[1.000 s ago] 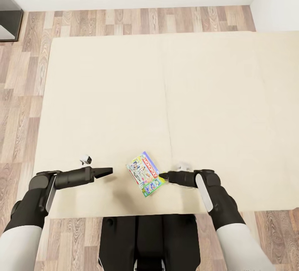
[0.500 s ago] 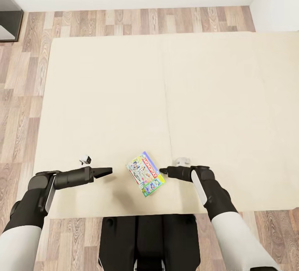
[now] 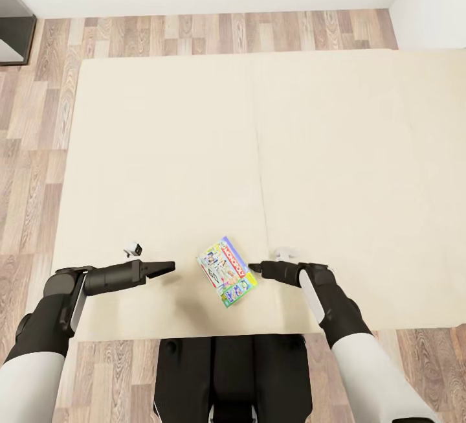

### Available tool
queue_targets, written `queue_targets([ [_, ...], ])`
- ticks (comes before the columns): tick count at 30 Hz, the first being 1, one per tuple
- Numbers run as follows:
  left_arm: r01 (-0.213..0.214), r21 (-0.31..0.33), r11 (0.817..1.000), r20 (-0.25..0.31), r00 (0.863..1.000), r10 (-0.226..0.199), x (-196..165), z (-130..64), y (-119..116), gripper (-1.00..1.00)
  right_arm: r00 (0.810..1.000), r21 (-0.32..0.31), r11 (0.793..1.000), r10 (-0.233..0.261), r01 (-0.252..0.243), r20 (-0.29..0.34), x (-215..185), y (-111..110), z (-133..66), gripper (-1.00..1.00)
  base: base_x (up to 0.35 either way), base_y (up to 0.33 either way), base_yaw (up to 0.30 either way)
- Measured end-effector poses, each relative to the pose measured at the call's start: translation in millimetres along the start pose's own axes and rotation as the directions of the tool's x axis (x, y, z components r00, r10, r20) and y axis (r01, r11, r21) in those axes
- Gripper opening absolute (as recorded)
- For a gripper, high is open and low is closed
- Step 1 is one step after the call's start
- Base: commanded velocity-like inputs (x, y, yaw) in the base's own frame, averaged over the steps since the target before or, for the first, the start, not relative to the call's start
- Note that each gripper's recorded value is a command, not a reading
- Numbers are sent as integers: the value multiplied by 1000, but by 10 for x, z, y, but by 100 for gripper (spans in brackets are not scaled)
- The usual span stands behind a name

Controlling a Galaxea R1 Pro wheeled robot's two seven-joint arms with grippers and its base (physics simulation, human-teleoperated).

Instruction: Put all the toys in the child's room - the three board games (two on the bed and one on the table), the two jigsaw puzzles on the table, and the tennis ball on the table - inside the toy box on the table in the child's room.

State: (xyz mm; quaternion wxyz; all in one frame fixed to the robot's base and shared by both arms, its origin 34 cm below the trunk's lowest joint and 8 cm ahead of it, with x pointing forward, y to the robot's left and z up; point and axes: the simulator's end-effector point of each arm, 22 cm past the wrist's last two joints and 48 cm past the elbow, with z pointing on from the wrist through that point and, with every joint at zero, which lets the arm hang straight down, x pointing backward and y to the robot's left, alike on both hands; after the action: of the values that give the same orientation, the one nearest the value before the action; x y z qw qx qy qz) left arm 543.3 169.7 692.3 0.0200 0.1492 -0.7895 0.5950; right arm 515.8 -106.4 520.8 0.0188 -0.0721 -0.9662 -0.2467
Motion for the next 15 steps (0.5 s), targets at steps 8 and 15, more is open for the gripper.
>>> queue_targets([
  [8,1,1,1000,0,1000,-1,-3,2,3,100,998,-124,992,-27,19,-64,330,787,262,100,0,0,0],
  [15,1,2,1000,0,1000,-1,0,9,0,100,996,-139,989,-51,40,-74,375,867,272,100,0,0,0],
])
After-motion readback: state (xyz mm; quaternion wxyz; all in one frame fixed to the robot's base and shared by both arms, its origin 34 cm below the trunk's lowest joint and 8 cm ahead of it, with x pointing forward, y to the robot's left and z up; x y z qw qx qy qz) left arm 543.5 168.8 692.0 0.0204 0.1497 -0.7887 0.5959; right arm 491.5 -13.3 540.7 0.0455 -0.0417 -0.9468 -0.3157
